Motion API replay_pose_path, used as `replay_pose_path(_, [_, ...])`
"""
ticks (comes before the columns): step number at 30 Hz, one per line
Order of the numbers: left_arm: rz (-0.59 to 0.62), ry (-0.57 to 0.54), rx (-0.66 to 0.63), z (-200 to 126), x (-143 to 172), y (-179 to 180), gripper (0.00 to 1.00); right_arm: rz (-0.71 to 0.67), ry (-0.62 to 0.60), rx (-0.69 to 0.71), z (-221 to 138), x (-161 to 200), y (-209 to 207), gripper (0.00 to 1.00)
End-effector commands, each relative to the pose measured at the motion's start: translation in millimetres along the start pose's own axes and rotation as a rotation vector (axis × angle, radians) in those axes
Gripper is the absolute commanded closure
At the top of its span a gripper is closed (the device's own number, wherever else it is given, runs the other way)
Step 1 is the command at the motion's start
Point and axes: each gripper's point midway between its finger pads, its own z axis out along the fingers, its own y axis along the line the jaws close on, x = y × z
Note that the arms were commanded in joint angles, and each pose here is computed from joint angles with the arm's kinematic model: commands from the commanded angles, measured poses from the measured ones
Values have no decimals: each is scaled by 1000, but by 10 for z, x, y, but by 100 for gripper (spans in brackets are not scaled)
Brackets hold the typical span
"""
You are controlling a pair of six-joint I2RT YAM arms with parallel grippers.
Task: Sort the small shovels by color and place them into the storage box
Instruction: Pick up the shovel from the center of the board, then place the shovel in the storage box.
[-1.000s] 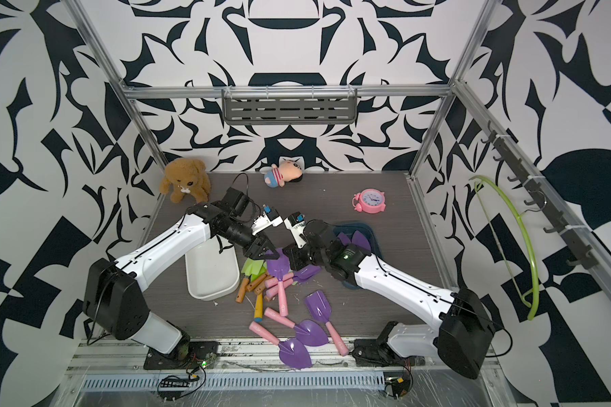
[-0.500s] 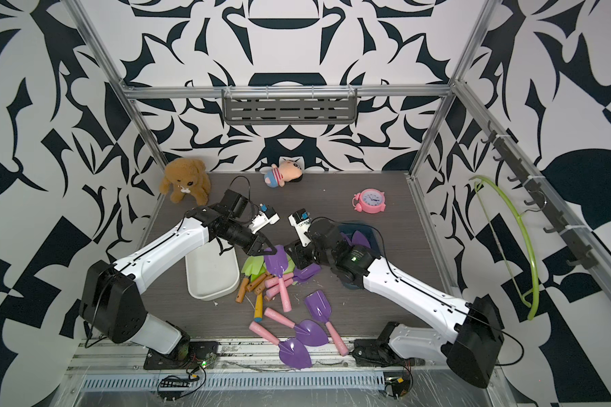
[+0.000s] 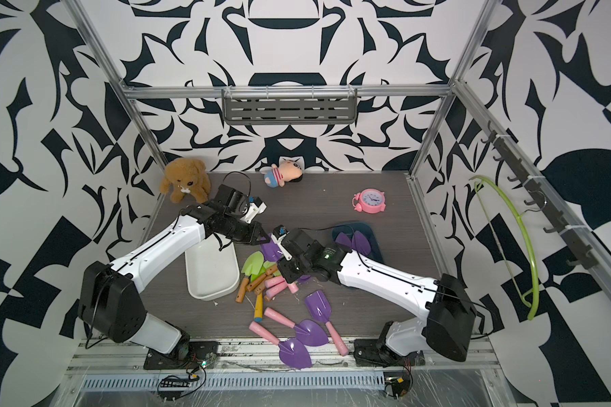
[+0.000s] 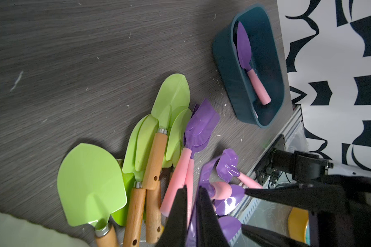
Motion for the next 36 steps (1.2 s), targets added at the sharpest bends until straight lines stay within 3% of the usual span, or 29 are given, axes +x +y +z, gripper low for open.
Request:
replay_pose_path(1, [-33,-44,19,-148,-98,-118,100,-38,-41,6,-85,-200,50,62])
replay_pose_path(16, [-69,-46,108,-243,-98,-245,100,-69,24,124,95,-156,-138,62])
replay_pose_path(18, [-74,-45,117,-249,-103,-254,100,-67,25,131,90,-151,-151,69])
replay_pose_path(21, [-70,-51,124,-267,-119,-262,100,-73,29,141,60,-137,-170,89])
replay_pose_path(23, [-58,-60,123,-280,-135,-246,87,-80,29,139,21,-135,-168,93])
replay_pose_path(25, [-49,-80,114,-311,-170,-184,63,-93,44,181,-53,-106,-251,94])
replay_pose_path(29, [-45,-137,88,-415,-253,14,29,-40,103,266,-236,-4,-598,95])
replay_pose_path(32, [-26,-170,70,-495,-261,146,20,71,166,347,-407,146,-1015,95])
replay_pose_path(36, [-2,-194,54,-556,-235,254,19,257,247,488,-633,386,-1604,95])
